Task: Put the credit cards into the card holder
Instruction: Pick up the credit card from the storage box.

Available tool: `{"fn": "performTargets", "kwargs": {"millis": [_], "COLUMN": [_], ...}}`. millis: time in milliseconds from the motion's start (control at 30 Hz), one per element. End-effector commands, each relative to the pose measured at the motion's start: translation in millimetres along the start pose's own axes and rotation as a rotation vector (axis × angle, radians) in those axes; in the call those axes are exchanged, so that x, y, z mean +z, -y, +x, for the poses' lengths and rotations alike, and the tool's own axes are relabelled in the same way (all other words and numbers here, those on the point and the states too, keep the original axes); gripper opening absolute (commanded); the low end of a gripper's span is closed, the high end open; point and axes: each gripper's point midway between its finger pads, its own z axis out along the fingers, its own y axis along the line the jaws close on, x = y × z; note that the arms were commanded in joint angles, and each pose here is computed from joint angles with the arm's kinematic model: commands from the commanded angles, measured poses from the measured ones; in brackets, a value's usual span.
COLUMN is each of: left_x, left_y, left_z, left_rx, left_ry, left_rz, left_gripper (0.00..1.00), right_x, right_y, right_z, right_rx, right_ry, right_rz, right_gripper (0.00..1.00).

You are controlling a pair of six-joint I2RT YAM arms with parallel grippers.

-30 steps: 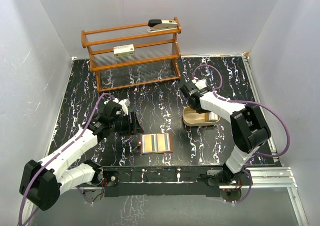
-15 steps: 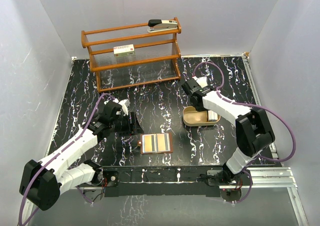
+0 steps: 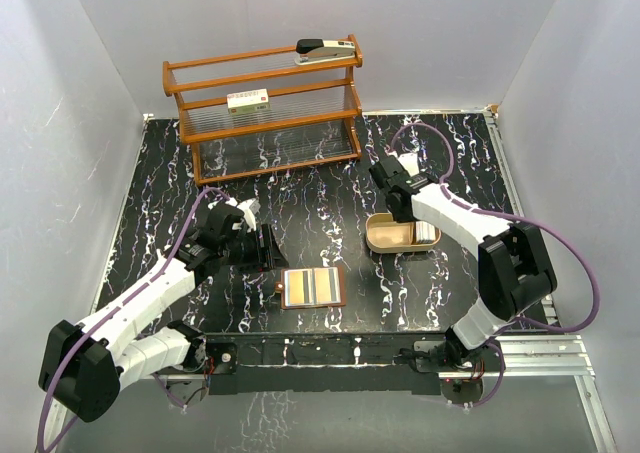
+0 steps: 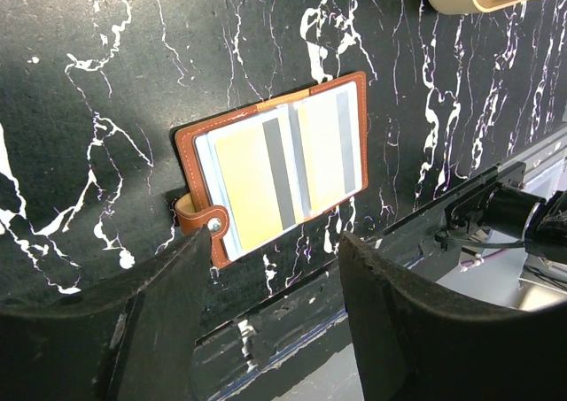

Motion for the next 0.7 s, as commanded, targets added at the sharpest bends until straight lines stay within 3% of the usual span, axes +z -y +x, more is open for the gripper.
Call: {"fn": "performTargets", "kwargs": {"millis": [0, 200, 367, 567, 667], "left_x": [-5.5, -3.8, -2.1, 1.1, 2.2], "left_y": [11.5, 11.6, 10.1, 7.9, 8.1], "left_z": [-3.2, -3.2, -1.6, 0.0, -0.5], "left_rx": [-0.001, 0.000, -0.008, -0.013, -0.011], "left_ry": [0.008, 0.000, 0.000, -0.005, -0.008], "left_rz": [0.046, 0.044, 0.045, 0.042, 0.042], "left_gripper": [0.58, 0.58, 0.58, 0.58, 0.58], "right_x": [-0.2, 2.6, 3.9, 10.3, 16.7], "right_y": [1.2, 0.0, -0.9, 7.7, 9.7], "right_z": [-11.3, -12.6, -14.0, -13.0, -7.4], "right_rx": [0.042, 0.040, 0.036, 0.025, 0.014], "right_ry": [0.046, 0.049, 0.053, 0.048, 0.029], "right_rz": [-0.034, -0.055, -0.058, 0.014, 0.046], "right_gripper": [0.08, 0.00, 0.00, 0.29, 0.36]}}
